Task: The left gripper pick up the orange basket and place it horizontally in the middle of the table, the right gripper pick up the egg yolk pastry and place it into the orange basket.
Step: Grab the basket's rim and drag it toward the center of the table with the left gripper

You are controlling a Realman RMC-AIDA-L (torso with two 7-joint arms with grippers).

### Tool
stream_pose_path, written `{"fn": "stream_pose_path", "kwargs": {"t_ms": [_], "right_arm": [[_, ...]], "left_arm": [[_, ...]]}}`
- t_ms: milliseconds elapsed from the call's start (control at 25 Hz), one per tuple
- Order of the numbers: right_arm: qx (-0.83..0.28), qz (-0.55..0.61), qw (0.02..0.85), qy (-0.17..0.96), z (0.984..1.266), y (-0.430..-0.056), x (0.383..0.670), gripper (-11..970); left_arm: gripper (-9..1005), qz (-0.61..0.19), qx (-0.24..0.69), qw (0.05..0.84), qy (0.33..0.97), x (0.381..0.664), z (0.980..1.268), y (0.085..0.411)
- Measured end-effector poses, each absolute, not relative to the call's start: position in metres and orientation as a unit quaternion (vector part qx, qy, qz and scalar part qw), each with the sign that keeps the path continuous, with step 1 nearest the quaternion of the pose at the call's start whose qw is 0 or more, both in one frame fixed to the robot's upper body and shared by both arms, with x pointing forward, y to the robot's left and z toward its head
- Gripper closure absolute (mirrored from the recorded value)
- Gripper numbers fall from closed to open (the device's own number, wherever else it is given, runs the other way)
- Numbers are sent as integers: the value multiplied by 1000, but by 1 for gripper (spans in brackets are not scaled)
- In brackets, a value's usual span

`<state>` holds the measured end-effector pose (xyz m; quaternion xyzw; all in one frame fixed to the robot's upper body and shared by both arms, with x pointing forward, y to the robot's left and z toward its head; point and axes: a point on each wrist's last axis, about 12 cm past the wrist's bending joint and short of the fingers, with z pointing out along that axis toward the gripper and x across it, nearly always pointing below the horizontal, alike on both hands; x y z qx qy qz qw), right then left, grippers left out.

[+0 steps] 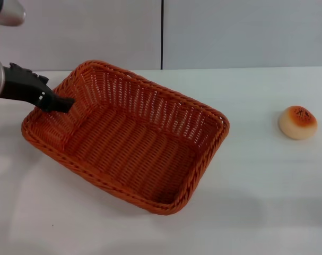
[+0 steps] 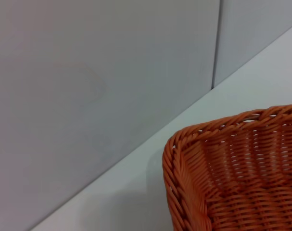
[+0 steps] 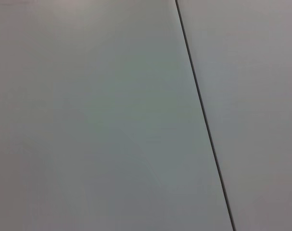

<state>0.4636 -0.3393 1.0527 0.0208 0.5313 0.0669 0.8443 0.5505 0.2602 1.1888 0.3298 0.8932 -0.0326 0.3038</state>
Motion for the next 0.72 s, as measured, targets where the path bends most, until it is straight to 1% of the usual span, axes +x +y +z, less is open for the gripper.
{"fn": "stream_pose_path", "kwargs": {"t_ms": [80, 160, 400, 440, 640, 720], "right_arm": [[20, 68, 844, 532, 1053, -339, 464, 337], [19, 69, 844, 532, 1053, -339, 464, 338], [19, 68, 844, 532, 1052, -339, 463, 338], [19, 68, 844, 532, 1052, -339, 463, 338], [19, 67, 842, 535, 1052, -339, 464, 337], [20, 67, 841, 536, 1052, -339, 464, 337]], "left_arm": [[268, -34, 328, 304, 894, 551, 1185, 258], [269, -41, 319, 297, 899, 555, 1171, 256], [270, -41, 318, 310, 895, 560, 1165, 251], [270, -37, 309, 326, 893, 564, 1164, 249], [271, -38, 310, 316, 896, 567, 1159, 248], [271, -34, 317, 300, 899, 570, 1155, 246]]}}
